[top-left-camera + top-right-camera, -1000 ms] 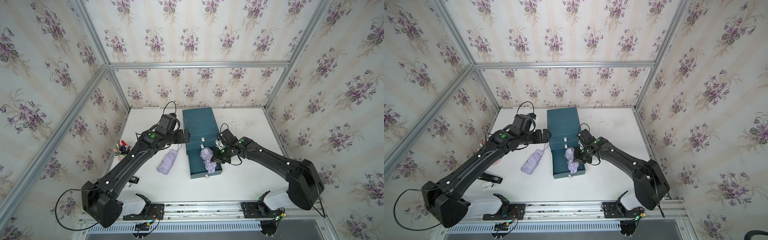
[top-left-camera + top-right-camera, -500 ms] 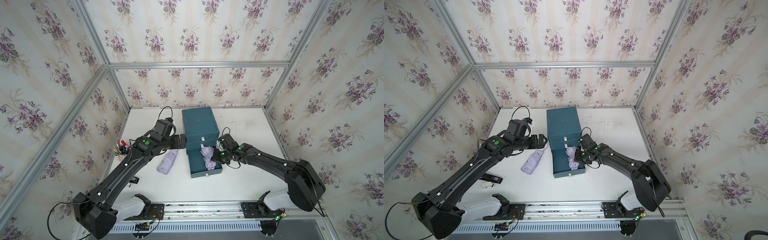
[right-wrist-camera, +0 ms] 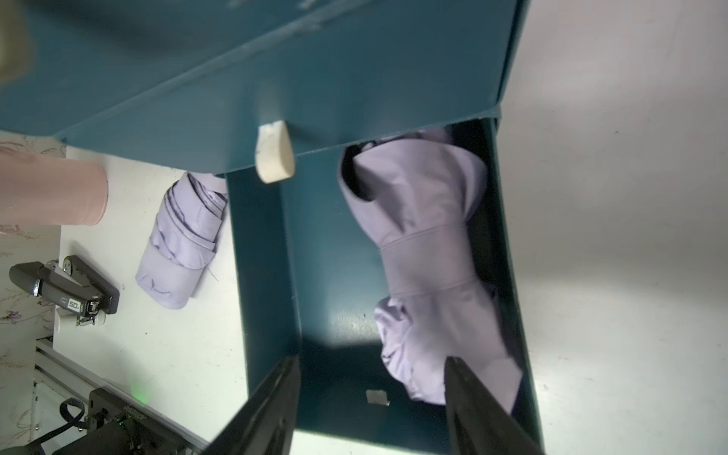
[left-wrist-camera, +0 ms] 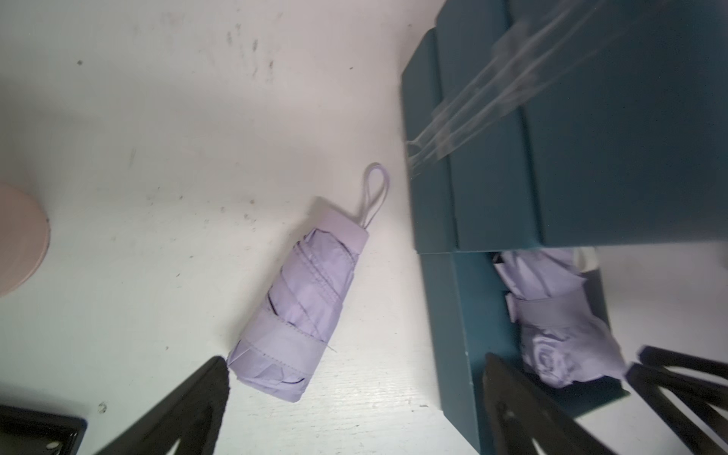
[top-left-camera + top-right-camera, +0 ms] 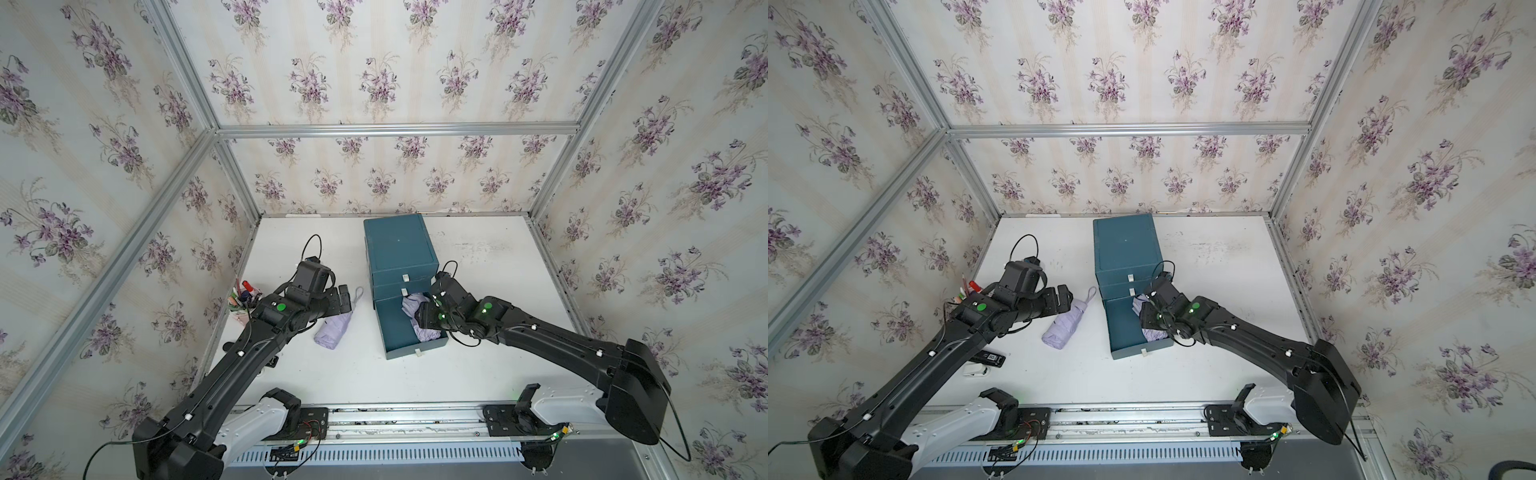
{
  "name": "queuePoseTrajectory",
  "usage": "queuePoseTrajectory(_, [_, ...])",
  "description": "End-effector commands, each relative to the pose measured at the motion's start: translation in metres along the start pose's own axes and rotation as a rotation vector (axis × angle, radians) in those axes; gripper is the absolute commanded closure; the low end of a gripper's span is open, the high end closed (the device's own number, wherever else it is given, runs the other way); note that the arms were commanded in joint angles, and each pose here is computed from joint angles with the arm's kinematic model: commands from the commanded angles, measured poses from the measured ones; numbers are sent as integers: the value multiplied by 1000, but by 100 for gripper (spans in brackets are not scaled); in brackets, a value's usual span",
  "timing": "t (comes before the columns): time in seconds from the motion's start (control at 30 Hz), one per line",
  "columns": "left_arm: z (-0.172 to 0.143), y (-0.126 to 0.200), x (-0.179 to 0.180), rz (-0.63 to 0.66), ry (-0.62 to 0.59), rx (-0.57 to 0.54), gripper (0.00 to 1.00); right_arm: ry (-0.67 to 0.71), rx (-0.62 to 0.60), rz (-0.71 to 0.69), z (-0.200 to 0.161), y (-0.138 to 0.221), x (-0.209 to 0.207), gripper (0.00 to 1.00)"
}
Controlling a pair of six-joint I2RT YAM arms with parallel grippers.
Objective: Place the umbrella in the drawer by color
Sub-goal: Place the umbrella in the drawer, then pick up the umbrella from the center of the board.
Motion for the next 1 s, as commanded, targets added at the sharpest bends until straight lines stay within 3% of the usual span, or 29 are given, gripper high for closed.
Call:
queuePoseTrajectory(0.0, [-18, -15, 25, 95, 92, 36, 1, -20, -78, -87, 0, 11, -17, 39])
queuePoseTrajectory(0.13, [-36, -41, 40, 101, 177, 91, 2, -45, -80, -28, -11, 20, -24, 51])
queuePoseTrajectory(0.23, [-40, -58, 45, 80, 215, 103, 3, -28, -73, 115, -24, 27, -11, 61])
queuePoseTrajectory(0.57, [-74, -99, 36, -4, 232, 296, 23, 41, -47, 211, -51, 33, 22, 70])
queuePoseTrajectory(0.67, [-90, -99, 29, -69, 267, 356, 29, 57, -42, 222, -53, 33, 32, 70])
queuePoseTrajectory(0.83, [-93, -80, 7, -237, 307, 345, 33, 89, -36, 228, -56, 30, 46, 71])
queuePoseTrajectory(0.97, [-74, -65, 24, -124, 274, 252, 34, 117, -16, 236, -59, 24, 58, 70])
Point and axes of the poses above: each gripper's point midway between its finger pads, its own y axis back along the fingers, its own x axis along the line the jaws close on, z = x × y, the point moved 3 cm from there along y, back along the fingers, and after that the axes turned 6 degrees about -y, right-handed, at the moved point
